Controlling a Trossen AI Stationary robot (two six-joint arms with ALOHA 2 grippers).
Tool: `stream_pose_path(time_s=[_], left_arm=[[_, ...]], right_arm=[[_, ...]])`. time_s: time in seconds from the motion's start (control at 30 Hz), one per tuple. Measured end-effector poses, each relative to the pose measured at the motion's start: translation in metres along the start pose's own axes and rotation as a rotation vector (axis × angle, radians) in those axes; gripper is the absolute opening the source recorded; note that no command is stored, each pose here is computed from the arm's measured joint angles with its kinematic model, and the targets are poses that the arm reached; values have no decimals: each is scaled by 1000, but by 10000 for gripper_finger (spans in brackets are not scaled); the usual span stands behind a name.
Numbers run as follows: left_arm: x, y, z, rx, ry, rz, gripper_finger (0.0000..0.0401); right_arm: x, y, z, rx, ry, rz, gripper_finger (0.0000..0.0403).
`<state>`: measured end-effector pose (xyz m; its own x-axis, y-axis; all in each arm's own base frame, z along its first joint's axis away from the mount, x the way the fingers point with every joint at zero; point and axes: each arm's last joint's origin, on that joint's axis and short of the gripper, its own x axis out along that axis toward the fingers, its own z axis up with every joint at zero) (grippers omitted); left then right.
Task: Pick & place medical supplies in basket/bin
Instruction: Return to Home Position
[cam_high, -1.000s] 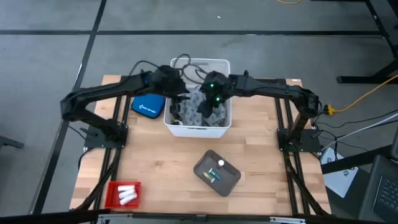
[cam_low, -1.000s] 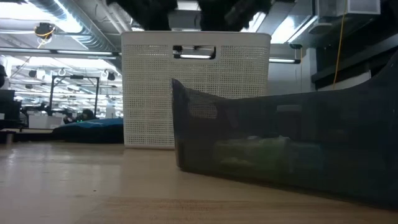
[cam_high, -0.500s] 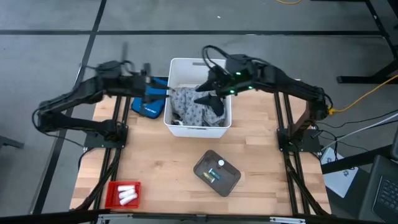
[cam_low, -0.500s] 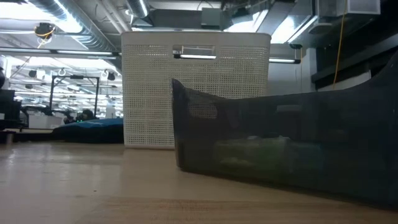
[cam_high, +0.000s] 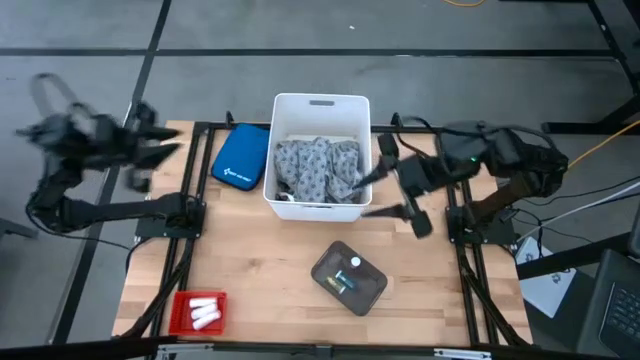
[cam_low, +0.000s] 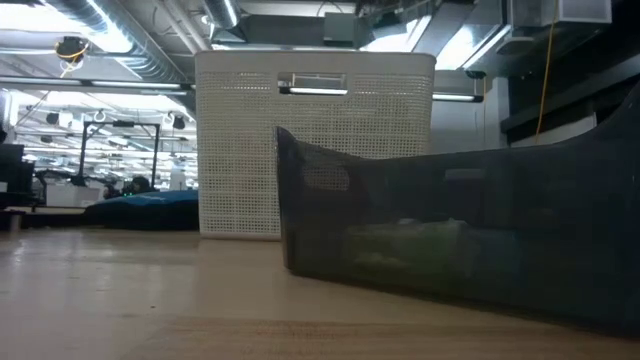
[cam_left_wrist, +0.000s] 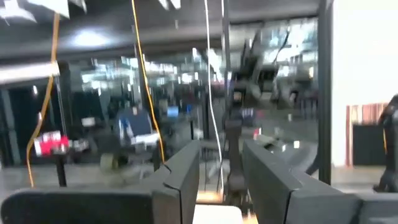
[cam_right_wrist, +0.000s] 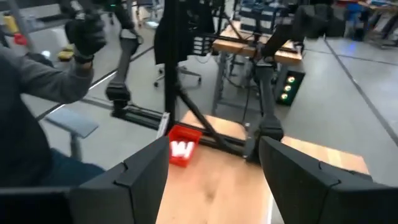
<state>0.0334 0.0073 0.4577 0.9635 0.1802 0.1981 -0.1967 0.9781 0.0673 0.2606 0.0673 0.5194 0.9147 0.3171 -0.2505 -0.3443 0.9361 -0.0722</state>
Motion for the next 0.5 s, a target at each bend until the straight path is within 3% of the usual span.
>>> stream_pose_path(time_s=[0.1,0.2,0.27,0.37,0.5], left_arm=[[-16,-3,5,-52,-45,0,120],[-24,-5,2,-204,-33,-17,120],[-26,-6,-2,-251,5,-51,120],[-31,-11,-14,-182,99,-171,120],[-35,-15,-38,-168,134,-271,120]], right_arm=[[-6,13,-1,60,29,59,249],[-5,23,-10,181,131,105,249],[2,32,-13,156,153,119,249],[12,47,-20,52,129,182,249],[3,60,-38,-27,76,294,249]])
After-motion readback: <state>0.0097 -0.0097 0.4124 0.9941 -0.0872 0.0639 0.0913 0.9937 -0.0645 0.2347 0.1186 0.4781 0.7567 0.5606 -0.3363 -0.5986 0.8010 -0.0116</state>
